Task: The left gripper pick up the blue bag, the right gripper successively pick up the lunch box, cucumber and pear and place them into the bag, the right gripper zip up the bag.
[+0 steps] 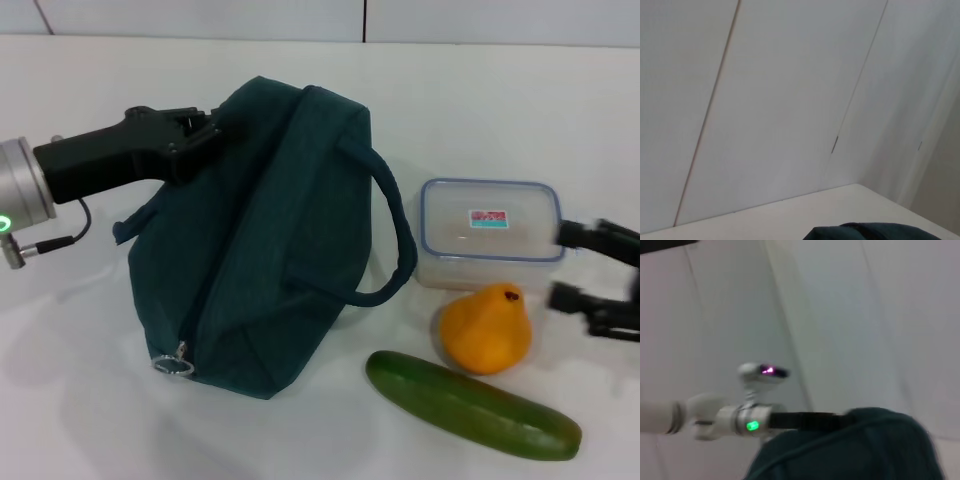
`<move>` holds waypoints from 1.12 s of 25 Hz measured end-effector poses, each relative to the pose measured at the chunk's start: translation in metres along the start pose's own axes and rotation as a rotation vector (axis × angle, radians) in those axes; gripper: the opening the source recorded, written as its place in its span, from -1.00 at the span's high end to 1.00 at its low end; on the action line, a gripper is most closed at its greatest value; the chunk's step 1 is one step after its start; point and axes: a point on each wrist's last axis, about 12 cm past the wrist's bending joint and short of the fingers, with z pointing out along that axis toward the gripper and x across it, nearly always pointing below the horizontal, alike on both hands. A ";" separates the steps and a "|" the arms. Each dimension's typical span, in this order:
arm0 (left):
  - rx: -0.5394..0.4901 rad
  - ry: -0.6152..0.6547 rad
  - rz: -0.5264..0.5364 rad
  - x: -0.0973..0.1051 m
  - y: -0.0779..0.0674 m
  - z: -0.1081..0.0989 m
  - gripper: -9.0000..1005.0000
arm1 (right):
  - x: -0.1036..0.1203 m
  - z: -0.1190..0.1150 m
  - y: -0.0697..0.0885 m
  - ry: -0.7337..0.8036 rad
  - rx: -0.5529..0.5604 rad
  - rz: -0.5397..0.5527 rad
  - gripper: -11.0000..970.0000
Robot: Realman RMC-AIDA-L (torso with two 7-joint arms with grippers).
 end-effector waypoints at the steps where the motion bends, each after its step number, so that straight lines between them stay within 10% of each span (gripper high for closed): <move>1: 0.000 -0.004 0.003 0.001 0.000 0.002 0.73 | 0.002 -0.011 -0.002 -0.033 0.060 0.039 -0.81; 8: -0.036 -0.065 -0.009 0.009 0.005 0.017 0.73 | 0.033 -0.030 0.004 -0.170 0.317 0.179 -0.81; 28: -0.025 -0.049 0.036 0.009 0.005 0.035 0.74 | 0.027 0.006 -0.014 0.087 0.156 0.269 -0.80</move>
